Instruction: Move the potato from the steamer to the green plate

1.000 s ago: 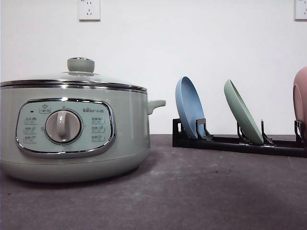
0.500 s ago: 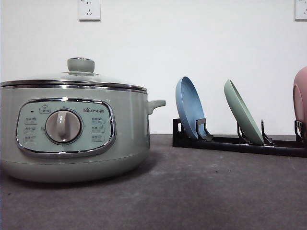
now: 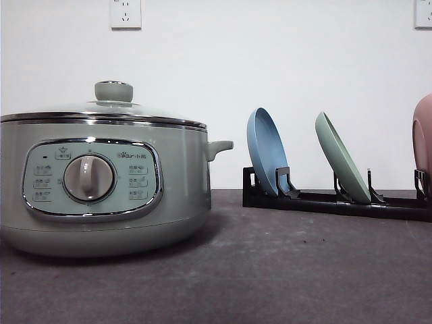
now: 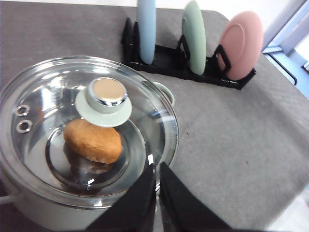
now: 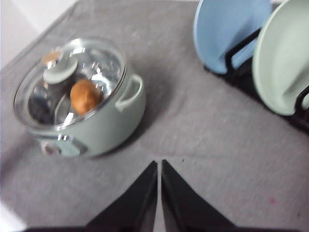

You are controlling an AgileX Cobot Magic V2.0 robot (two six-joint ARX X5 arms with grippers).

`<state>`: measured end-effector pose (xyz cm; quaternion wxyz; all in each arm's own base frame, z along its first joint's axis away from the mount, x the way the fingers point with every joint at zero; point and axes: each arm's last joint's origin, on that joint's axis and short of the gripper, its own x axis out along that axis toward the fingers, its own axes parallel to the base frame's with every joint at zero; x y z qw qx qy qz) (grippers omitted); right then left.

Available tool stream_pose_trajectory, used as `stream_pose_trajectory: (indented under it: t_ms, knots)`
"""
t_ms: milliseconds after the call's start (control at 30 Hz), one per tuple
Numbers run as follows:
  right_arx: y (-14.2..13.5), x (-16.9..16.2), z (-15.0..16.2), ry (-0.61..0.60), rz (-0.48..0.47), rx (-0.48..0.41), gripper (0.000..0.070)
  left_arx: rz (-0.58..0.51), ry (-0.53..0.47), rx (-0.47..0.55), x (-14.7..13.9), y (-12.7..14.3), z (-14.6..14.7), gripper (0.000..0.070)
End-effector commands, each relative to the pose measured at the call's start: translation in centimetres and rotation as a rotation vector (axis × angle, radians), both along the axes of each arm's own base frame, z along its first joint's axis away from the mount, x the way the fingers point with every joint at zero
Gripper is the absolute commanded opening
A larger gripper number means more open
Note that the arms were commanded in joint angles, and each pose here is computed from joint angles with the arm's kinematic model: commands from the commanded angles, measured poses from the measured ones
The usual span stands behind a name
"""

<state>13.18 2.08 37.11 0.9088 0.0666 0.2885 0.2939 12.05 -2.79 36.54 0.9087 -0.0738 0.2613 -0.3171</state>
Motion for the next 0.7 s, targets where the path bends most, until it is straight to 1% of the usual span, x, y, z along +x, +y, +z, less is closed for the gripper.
stream_pose_trajectory:
  t_ms: [0, 67, 133, 167, 200, 233, 333, 367, 400, 433, 667]
  knots:
    - [0.15, 0.03, 0.42, -0.025, 0.024, -0.023, 0.0001, -0.020, -0.049, 0.010, -0.13, -0.05, 0.85, 0.0003]
    - [0.23, 0.00, 0.39, -0.021, 0.030, -0.023, 0.0001, -0.021, -0.049, 0.009, -0.15, -0.06, 0.85, 0.0009]
    - [0.25, -0.02, 0.40, -0.021, 0.032, -0.023, 0.0004, -0.020, -0.050, 0.009, -0.16, -0.05, 0.86, 0.0068]
    - [0.25, -0.02, 0.40, -0.021, 0.031, -0.023, 0.0020, -0.019, -0.049, 0.008, -0.16, -0.05, 0.86, 0.0141]
    - [0.25, -0.02, 0.40, -0.021, 0.031, -0.022, 0.0061, -0.018, -0.047, 0.006, -0.16, -0.05, 0.86, 0.0224]
    - [0.25, -0.02, 0.40, -0.018, 0.028, -0.019, 0.0176, -0.016, -0.044, 0.003, -0.16, -0.05, 0.86, 0.0330]
    - [0.25, -0.01, 0.40, -0.006, 0.018, -0.004, 0.0503, -0.015, -0.043, 0.002, -0.16, -0.05, 0.86, 0.0588]
    - [0.25, -0.01, 0.40, -0.002, 0.015, -0.001, 0.0556, -0.015, -0.042, 0.001, -0.16, -0.05, 0.86, 0.0633]
    - [0.25, -0.02, 0.40, -0.001, 0.014, 0.001, 0.0567, -0.015, -0.043, 0.001, -0.16, -0.05, 0.87, 0.0665]
    - [0.25, -0.02, 0.40, 0.000, 0.013, 0.002, 0.0567, -0.015, -0.043, 0.001, -0.16, -0.05, 0.87, 0.0673]
    - [0.25, -0.02, 0.40, 0.001, 0.013, 0.002, 0.0567, -0.015, -0.043, 0.001, -0.16, -0.06, 0.87, 0.0672]
